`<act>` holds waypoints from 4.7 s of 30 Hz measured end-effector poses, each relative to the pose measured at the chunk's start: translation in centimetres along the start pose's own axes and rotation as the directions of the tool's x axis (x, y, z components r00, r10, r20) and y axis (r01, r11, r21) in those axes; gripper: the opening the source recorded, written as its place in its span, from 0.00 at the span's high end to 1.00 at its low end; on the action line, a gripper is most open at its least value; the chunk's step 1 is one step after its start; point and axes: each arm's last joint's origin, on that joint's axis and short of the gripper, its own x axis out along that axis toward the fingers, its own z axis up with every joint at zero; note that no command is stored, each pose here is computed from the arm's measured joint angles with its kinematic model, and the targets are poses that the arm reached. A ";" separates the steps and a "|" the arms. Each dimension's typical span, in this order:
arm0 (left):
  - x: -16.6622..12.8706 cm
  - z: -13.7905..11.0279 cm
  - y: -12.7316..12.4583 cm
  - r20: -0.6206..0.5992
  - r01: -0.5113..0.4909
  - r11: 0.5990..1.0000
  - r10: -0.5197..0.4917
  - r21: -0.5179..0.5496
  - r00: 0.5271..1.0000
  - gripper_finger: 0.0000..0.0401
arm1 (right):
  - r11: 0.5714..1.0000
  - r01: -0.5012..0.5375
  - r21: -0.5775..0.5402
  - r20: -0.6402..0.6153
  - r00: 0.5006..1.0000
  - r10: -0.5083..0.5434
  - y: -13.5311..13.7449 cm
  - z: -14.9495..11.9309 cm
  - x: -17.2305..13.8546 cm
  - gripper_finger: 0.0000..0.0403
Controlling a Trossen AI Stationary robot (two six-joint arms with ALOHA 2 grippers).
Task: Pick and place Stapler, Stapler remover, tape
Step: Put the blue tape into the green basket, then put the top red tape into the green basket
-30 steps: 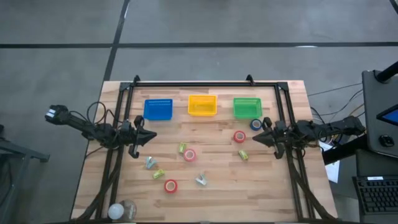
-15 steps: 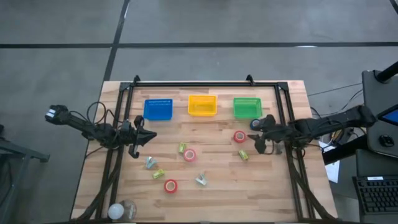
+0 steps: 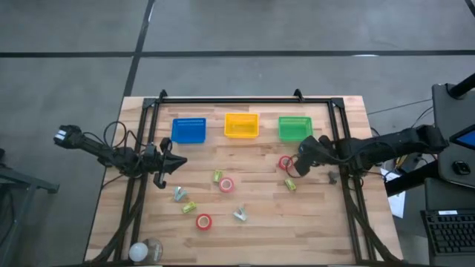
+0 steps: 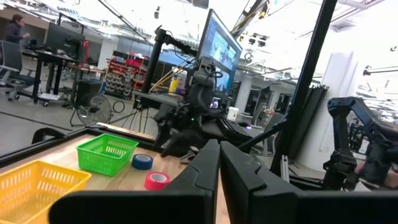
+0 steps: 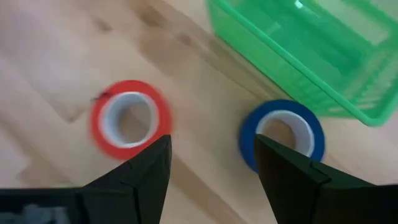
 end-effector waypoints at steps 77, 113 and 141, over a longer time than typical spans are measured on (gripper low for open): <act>0.0 0.0 0.0 0.000 0.000 1.000 0.000 0.000 1.000 0.95 | 0.990 0.126 0.066 0.013 0.992 -0.127 -3.7 10.1 0.3 0.88; 0.0 0.0 0.0 0.000 0.000 1.000 0.000 0.000 1.000 0.95 | 0.980 0.201 -0.002 -0.133 0.971 -0.199 -4.5 10.6 5.8 0.68; 0.0 0.0 0.0 0.000 0.000 1.000 0.000 0.000 1.000 0.95 | 0.942 -0.188 -0.279 -0.118 0.980 0.161 5.1 5.9 0.7 0.59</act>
